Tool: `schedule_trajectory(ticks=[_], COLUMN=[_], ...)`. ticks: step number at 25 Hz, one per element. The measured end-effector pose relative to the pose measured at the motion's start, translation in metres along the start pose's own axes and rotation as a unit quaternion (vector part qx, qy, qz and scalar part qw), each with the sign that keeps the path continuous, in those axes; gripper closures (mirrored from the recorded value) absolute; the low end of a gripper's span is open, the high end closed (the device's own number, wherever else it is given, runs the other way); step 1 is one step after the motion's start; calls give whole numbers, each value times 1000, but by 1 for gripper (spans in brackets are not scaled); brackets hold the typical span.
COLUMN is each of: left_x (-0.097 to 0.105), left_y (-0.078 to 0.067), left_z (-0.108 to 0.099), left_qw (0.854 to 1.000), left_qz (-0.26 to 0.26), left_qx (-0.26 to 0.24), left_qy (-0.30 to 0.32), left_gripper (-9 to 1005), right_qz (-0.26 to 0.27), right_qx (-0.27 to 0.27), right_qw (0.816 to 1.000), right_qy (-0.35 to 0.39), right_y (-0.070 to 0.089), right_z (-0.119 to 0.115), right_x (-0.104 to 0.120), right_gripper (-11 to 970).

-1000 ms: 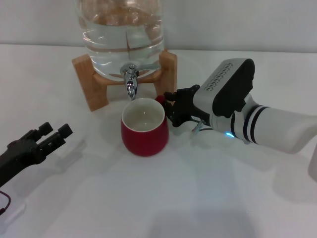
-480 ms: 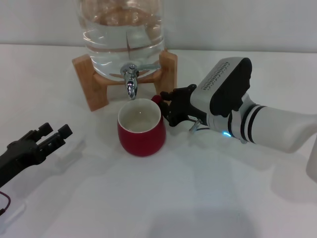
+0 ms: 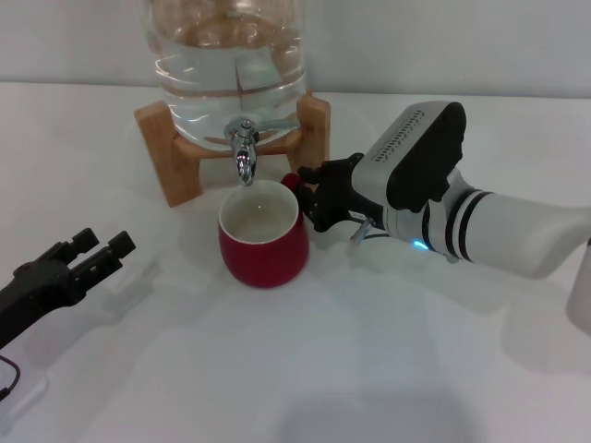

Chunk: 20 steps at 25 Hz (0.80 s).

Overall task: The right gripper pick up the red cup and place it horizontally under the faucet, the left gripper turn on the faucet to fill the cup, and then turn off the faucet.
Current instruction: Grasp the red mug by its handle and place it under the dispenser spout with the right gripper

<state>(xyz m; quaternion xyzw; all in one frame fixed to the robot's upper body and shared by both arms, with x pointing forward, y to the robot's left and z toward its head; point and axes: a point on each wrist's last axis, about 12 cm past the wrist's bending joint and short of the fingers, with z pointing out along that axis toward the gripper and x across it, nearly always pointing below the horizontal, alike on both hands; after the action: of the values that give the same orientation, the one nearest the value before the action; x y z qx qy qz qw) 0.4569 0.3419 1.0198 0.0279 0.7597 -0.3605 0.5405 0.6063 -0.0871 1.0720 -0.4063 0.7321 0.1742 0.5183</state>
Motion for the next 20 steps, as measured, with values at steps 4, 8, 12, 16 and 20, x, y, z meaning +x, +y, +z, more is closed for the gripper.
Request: schedule_trajectory(ticks=[4,8,12,16,20], left_x=[0,0,0,0,0], left_y=[0,0,0,0,0], left_z=[1,1,1,1,1], left_qw=[1000,1000,1000,1000,1000], left_qz=[0,0,0,0,0], left_qx=[1,1,1,1,1], left_qy=[0,0,0,0,0], left_gripper=[163,163,163,163,163], right_qz=[0,3,5,7,8], right_qx=[3,2,-1,-4,-6], right_qw=[1000,1000,1000,1000,1000], right_qy=[7,3,0,-4,-8], right_y=[-1,0,1,3,4], right_z=[1,0,-1,-3,-4], right_x=[0,1,2,4,4], right_gripper=[766,766,709,701,700])
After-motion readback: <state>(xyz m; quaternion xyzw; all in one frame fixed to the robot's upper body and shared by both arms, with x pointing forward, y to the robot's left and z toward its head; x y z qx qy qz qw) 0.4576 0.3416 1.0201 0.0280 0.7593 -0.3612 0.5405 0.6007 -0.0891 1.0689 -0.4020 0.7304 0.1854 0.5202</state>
